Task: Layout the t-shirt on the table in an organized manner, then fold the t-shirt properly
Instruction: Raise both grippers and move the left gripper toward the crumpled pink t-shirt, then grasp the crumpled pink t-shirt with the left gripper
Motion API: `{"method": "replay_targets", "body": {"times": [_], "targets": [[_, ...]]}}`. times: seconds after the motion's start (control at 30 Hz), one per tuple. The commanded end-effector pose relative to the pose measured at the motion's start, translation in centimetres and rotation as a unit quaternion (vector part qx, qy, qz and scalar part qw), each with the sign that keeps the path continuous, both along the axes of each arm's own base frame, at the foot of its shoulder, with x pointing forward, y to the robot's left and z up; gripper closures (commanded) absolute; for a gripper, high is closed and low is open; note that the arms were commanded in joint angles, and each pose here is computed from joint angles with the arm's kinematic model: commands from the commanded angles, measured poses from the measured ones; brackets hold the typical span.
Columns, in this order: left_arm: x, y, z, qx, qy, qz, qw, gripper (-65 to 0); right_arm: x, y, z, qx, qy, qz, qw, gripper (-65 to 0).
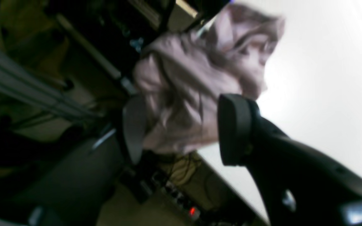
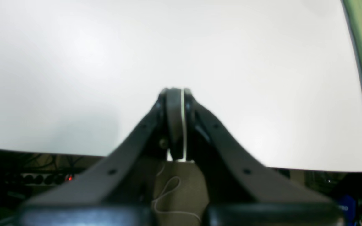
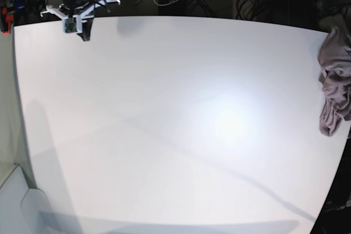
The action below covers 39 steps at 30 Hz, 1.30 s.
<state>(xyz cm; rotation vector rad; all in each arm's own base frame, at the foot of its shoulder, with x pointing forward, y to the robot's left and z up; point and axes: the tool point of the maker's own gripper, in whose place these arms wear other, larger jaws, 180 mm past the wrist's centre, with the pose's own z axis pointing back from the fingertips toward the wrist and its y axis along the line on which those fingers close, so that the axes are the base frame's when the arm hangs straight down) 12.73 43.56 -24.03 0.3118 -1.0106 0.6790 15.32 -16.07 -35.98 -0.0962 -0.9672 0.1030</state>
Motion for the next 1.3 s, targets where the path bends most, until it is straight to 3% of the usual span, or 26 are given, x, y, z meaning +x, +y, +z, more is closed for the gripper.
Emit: {"method": "replay_targets", "body": {"times": [0.0, 0.13, 0.4, 0.7, 0.9, 1.27], "targets": [[0.3, 0.6, 1.1, 0.02, -0.006, 0.0, 1.0, -35.5, 0.3, 0.0, 0.8, -0.002, -0.017, 0.004, 0.9998, 0.0], [0.9, 2.0, 0.8, 0.038, 0.01, 0.027, 0.999, -35.5, 0.3, 0.0, 0.8, -0.002, -0.017, 0.004, 0.9998, 0.0], [2.5, 3.3, -2.6, 0.005, 0.023, 0.031, 0.999, -35.4, 0.3, 0.0, 0.8, -0.002, -0.017, 0.004, 0.9998, 0.0], [7.9, 1.6, -2.1, 0.021, 0.026, -0.027, 0.999, -35.4, 0.3, 0.0, 0.8, -0.002, -0.016, 0.004, 0.9999, 0.0], [9.7, 2.0, -3.5, 0.002, 0.034, -0.017, 0.999, -35.4, 0.3, -0.2, 0.8, -0.006, -0.016, 0.006, 0.9998, 0.0], [11.3, 2.0, -8.4, -0.079, 0.046, -0.005, 0.996, -35.3, 0.8, -0.4, 0.9, -0.01, -0.02, 0.011, 0.9997, 0.0]]}}
